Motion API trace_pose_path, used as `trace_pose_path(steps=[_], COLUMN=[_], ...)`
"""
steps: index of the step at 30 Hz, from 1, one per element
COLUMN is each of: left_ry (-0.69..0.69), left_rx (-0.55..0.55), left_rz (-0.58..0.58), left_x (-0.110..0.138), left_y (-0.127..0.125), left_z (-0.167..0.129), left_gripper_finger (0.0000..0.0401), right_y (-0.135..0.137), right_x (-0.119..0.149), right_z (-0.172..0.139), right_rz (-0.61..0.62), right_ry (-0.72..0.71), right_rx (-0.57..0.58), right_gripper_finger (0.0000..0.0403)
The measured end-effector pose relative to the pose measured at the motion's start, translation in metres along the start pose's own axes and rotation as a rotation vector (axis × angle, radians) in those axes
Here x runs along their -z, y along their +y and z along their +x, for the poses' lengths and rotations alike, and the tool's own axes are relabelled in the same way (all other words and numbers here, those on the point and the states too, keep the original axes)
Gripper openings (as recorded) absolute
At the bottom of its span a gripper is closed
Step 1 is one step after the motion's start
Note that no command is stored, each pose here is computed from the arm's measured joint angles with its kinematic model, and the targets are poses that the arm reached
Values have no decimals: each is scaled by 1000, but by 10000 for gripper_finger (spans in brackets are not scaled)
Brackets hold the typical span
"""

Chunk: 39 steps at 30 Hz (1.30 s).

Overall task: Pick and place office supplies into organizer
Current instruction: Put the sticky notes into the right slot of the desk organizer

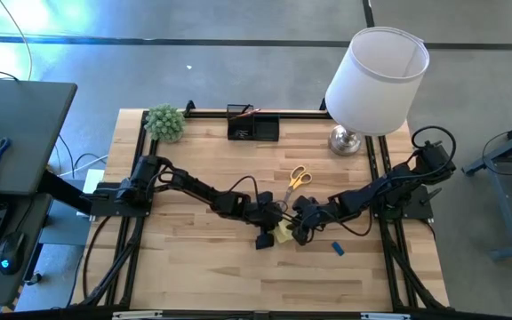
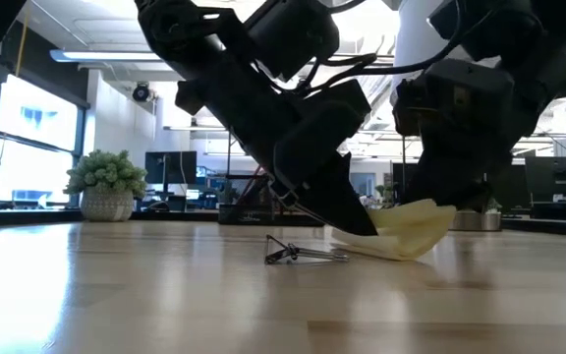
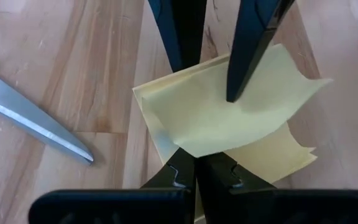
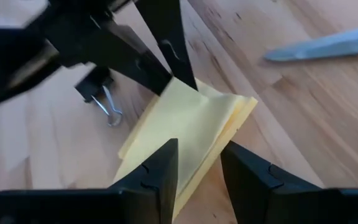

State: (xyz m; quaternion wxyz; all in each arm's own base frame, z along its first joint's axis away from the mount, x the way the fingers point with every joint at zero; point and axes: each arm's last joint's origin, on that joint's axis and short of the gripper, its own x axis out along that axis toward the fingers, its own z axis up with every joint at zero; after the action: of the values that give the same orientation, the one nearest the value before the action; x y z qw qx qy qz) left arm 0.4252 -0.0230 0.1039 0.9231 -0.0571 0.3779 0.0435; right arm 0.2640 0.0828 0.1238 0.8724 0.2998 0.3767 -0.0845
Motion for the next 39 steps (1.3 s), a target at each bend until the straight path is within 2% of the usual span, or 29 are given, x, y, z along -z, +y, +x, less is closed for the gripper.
trace_pose_path(steps=[13,22,26,29,34,36,39], left_ry=[-3,24,80,97,87,74,7], left_rx=[-15,-19,-63,-107,-231,-296,-372], left_rz=[1,51,79,83,114,122,132], left_x=[0,-3,-10,-21,-41,-49,-64], left_y=[0,5,17,30,50,59,72], left_z=[0,-7,-25,-47,-91,-114,-150], left_gripper_finger=[0,0,0,0,0,0,0], right_y=[-3,-2,-2,-2,1,0,-1], right_x=[7,4,-1,-3,-18,-26,-43], right_z=[15,10,3,-5,-24,-30,-38], right_rz=[-17,-99,-99,-123,-169,-203,-291], right_ry=[45,39,35,41,-56,-107,-167], right_rx=[-17,-21,-22,-19,-23,3,102], right_gripper_finger=[109,9,18,9,9,7,5])
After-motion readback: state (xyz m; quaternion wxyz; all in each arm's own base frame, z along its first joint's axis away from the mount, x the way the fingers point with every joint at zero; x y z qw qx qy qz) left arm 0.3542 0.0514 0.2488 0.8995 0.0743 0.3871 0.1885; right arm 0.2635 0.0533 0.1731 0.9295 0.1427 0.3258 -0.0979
